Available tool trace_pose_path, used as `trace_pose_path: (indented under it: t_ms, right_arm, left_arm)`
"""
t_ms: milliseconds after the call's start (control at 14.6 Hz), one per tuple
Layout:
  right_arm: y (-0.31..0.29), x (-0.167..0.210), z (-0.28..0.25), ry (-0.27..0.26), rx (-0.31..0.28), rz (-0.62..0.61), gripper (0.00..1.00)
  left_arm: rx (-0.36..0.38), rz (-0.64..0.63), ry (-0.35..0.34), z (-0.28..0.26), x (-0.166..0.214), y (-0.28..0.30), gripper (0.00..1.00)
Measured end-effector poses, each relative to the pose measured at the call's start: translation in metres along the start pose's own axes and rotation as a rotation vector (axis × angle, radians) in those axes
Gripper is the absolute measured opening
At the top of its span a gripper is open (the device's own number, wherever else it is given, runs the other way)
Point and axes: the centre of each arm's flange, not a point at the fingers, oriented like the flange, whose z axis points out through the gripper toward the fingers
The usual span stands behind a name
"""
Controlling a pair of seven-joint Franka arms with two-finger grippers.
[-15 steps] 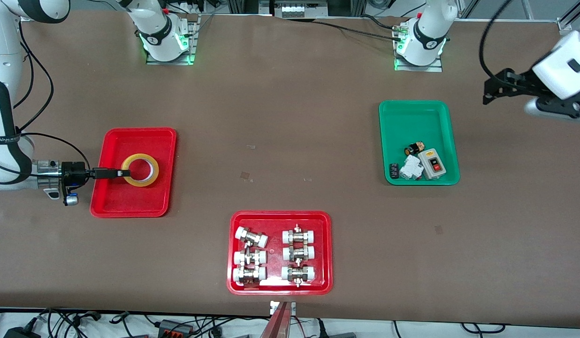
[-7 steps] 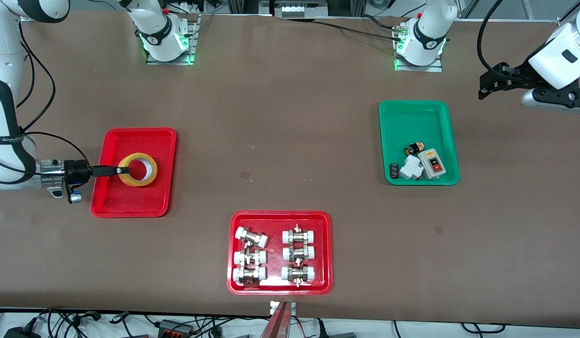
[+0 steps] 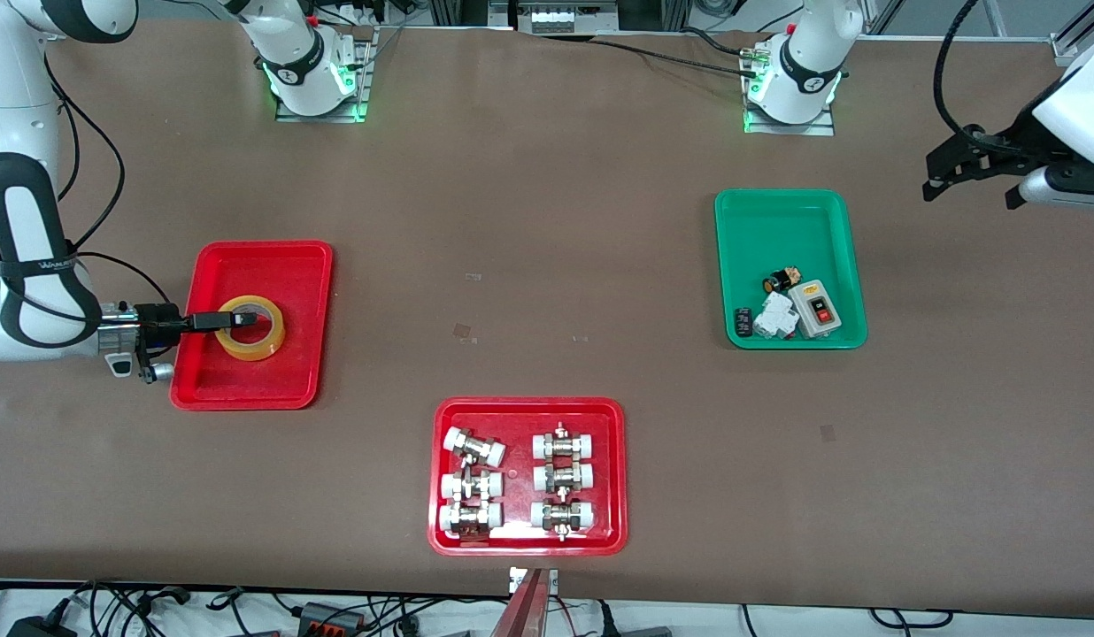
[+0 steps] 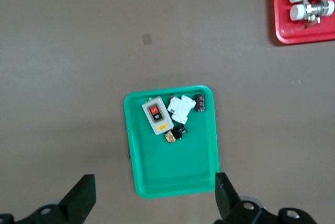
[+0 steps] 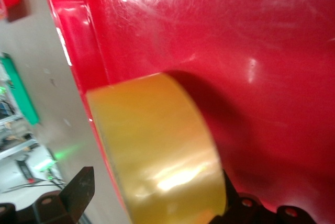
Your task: Left arm passes tape to right arm into tray
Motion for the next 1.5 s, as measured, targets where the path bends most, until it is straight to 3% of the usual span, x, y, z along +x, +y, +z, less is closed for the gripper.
trace_pose_path:
  t_ms: [273,478,683,888,1024,1229,1502]
  right_arm:
    - [-0.048,0.004,-0.029,-0.02,-0.203,-0.109,1.0]
    - [-0.092,-0.004,-0.068,-0.015,-0.367,-0.104,1.0]
    - [-0.139,-0.023,-0.113,0.022,-0.522,-0.032,1.0]
    - [-0.204,-0.04,-0.155,0.1,-0.648,0.049,1.0]
    - [-0.261,-0.054,-0.182,0.142,-0.697,0.079,1.0]
    - [-0.324,-0.08,-0.226,0.184,-0.717,0.065,1.0]
    - [-0.357,-0.095,-0.257,0.247,-0.726,0.05,1.0]
  left_arm:
    - [0.002,-0.015,0.019,0.0,0.004,-0.009,1.0]
    - [0.002,-0.021,0.019,0.001,0.004,-0.012,1.0]
    - [0.003,-0.036,0.018,0.001,0.003,-0.021,1.0]
    - [0.003,-0.038,0.017,0.001,0.003,-0.022,1.0]
    - [0.003,-0.036,0.015,0.002,0.003,-0.02,1.0]
    - [0.002,-0.03,0.002,0.003,0.002,-0.017,1.0]
    - [0.003,-0.013,-0.008,0.004,0.001,-0.007,1.0]
